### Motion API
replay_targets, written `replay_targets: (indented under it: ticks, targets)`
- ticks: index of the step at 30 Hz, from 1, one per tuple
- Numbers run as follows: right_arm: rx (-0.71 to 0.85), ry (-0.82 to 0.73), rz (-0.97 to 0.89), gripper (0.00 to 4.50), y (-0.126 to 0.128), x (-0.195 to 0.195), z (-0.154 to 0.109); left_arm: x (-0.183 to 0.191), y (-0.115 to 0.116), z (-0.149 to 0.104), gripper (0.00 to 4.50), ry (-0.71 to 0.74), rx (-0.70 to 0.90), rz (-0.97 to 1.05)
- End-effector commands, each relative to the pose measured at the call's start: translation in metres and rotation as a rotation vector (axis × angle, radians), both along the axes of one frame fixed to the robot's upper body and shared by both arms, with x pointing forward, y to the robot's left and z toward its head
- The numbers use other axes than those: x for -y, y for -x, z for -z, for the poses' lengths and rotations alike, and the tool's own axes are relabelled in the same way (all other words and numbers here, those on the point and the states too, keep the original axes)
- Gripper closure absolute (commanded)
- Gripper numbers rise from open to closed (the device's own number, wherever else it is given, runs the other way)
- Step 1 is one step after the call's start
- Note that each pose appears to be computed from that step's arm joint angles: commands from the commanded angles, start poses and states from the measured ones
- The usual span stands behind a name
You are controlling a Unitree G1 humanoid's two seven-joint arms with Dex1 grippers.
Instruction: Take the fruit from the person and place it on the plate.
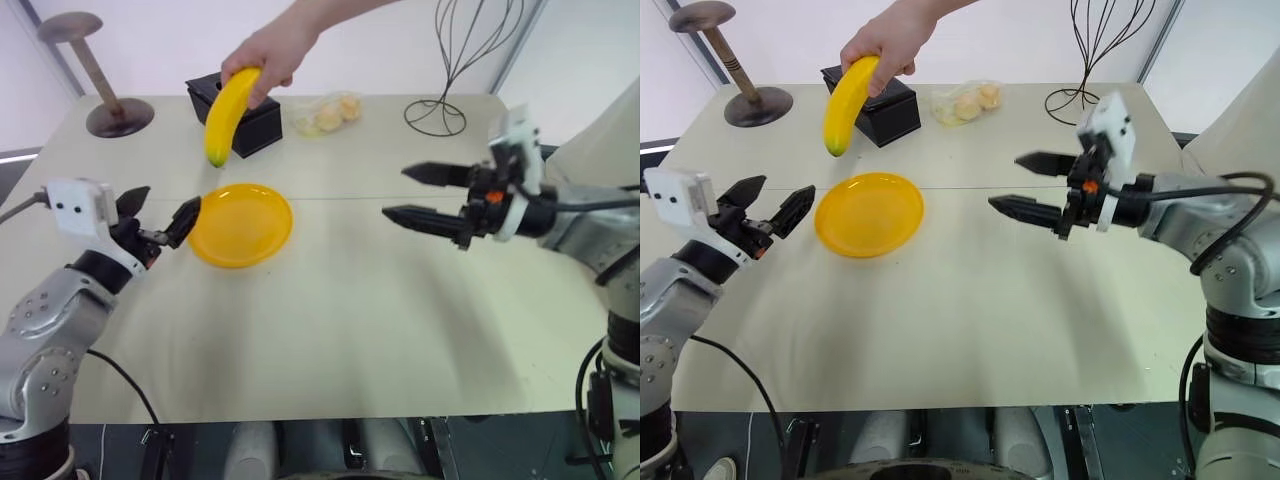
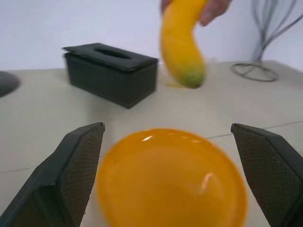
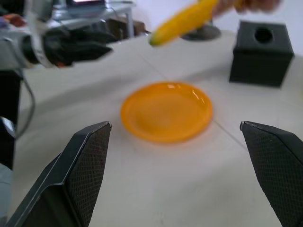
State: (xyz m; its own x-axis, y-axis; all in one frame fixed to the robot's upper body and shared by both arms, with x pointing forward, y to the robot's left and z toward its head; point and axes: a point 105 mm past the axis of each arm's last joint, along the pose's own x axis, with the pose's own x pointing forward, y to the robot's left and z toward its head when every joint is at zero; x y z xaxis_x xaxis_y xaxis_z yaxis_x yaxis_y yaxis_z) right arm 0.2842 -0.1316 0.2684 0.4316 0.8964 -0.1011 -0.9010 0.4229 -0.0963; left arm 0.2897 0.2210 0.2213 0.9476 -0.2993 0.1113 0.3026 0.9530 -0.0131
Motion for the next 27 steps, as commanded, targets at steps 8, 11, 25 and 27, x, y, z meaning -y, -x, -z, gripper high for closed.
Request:
replay_targets:
  ticks: [8, 11, 25, 27]
  targets:
    - [0.076, 0.010, -0.046, 0.05, 0.005, -0.012, -0.004, -0.010, -0.038, -0.037, 0.00, -0.047, 0.006, 0.025]
    - [0.078, 0.011, -0.042, 0.05, 0.005, -0.013, -0.001, -0.008, -0.051, -0.046, 0.00, 0.052, -0.039, 0.038]
    - [0.090, -0.007, -0.023, 0.05, 0.004, -0.018, 0.005, 0.003, -0.097, -0.056, 0.00, 0.205, -0.200, 0.079]
    - [0.093, -0.008, -0.019, 0.05, 0.004, -0.018, 0.005, 0.009, -0.100, -0.049, 0.00, 0.167, -0.221, 0.093]
